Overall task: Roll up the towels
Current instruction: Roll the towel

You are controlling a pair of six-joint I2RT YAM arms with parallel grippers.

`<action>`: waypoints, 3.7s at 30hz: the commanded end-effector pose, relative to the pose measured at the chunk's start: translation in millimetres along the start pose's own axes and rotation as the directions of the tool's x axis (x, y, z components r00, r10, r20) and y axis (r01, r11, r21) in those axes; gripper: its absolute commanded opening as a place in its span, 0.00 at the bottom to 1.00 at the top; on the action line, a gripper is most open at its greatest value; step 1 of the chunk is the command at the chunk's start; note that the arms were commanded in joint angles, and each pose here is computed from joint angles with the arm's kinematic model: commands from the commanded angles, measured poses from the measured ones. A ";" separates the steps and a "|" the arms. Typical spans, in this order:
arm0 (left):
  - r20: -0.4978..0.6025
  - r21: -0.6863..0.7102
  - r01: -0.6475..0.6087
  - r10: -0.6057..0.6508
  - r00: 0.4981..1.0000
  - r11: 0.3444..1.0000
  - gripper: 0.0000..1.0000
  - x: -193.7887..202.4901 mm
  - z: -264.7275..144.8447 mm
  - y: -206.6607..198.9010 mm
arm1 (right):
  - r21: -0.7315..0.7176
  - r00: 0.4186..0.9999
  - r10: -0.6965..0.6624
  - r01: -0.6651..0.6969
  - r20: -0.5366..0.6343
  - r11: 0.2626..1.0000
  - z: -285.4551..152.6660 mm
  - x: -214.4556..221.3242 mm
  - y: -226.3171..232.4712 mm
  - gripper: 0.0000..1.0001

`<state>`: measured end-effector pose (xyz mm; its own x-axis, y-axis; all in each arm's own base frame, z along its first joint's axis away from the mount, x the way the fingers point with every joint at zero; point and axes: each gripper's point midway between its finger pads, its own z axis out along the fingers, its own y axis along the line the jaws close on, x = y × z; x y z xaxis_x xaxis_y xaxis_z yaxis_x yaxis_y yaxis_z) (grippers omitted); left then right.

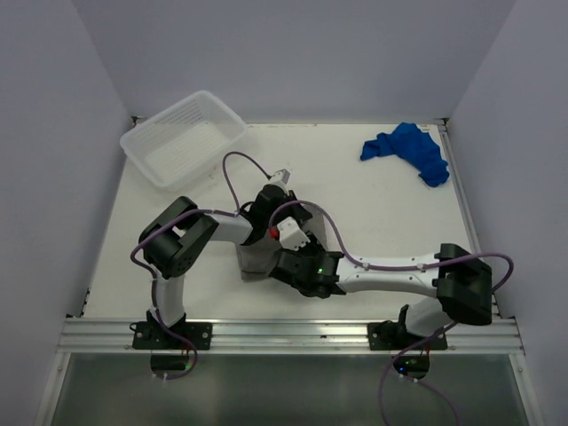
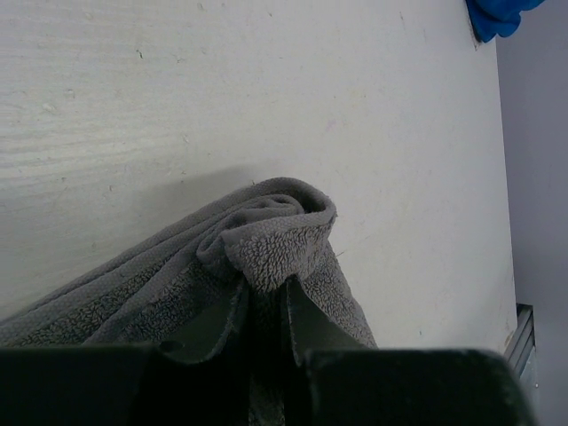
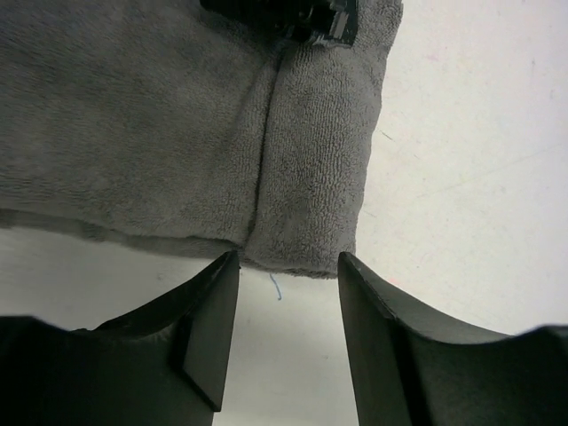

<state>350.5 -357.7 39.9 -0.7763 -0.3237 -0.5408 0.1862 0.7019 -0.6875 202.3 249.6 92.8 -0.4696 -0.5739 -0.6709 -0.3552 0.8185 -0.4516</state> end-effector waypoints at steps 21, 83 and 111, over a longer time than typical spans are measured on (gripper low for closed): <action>0.007 -0.137 -0.042 0.044 0.999 0.990 0.00 12.0 -7.4 49.7 | -0.374 0.567 0.772 -0.808 -0.288 0.455 20.9 -8.6 -31.7 0.60; 0.088 0.098 -0.092 0.084 0.993 0.991 0.39 -70.1 -48.0 -58.6 | 0.177 0.998 0.038 -0.027 -0.058 0.984 29.6 10.0 -17.3 0.00; -0.107 -0.098 -0.081 0.071 0.992 0.992 0.32 32.9 -34.0 54.4 | 0.055 0.983 0.181 -0.179 -0.034 0.982 8.9 -1.1 10.0 0.43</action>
<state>332.3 -333.5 51.7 -0.7791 -0.2654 -0.5680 0.2504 0.6988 -0.6700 208.2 252.9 69.6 -0.5414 -0.5292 -0.6534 -0.2490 0.8431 -0.4766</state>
